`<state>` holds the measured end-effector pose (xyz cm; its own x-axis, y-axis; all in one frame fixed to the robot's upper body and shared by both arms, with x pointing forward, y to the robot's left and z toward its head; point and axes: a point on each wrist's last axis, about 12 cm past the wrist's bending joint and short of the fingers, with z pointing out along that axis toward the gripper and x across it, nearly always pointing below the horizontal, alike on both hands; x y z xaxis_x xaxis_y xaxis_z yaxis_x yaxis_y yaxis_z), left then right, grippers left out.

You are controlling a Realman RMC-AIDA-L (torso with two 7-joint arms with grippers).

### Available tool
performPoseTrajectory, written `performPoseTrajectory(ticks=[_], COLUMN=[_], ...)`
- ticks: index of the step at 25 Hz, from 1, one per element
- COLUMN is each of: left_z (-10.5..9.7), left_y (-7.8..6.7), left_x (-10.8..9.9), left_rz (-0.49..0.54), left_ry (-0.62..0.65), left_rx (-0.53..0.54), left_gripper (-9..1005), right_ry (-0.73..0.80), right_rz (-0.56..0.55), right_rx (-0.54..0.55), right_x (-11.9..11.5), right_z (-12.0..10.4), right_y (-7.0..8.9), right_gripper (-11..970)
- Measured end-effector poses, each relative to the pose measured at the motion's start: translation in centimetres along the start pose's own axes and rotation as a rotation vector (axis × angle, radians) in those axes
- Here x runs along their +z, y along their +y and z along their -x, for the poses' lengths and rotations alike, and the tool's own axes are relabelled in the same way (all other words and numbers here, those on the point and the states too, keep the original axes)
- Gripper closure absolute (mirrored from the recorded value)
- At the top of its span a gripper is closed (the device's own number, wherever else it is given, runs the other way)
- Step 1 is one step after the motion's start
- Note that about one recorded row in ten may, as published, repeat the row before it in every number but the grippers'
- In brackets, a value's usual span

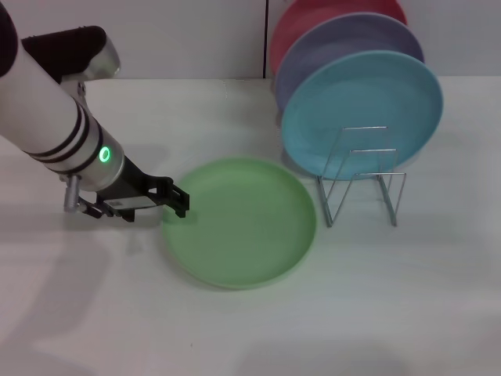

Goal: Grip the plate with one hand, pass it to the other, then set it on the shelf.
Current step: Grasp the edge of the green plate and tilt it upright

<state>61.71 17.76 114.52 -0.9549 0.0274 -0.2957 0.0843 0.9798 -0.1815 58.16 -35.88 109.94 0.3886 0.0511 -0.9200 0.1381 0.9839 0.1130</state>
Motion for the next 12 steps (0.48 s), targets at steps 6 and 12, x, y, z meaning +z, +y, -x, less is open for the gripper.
performPoseTrajectory(ticks=[6,12], left_z=[-0.2,-0.28], left_y=[-0.51,-0.99], left_x=[0.59,1.11], left_rz=[0.008,0.022], left_ry=[-0.003,0.005], left_rx=[0.029,0.059], left_gripper=[169,172], right_ry=[-0.003,-0.007], right_rz=[0.002,0.002], right_rx=[-0.011,-0.02], right_x=[0.12,0.24], right_z=[0.12,0.25], right_y=[-0.15,-0.32], right_gripper=[415,415])
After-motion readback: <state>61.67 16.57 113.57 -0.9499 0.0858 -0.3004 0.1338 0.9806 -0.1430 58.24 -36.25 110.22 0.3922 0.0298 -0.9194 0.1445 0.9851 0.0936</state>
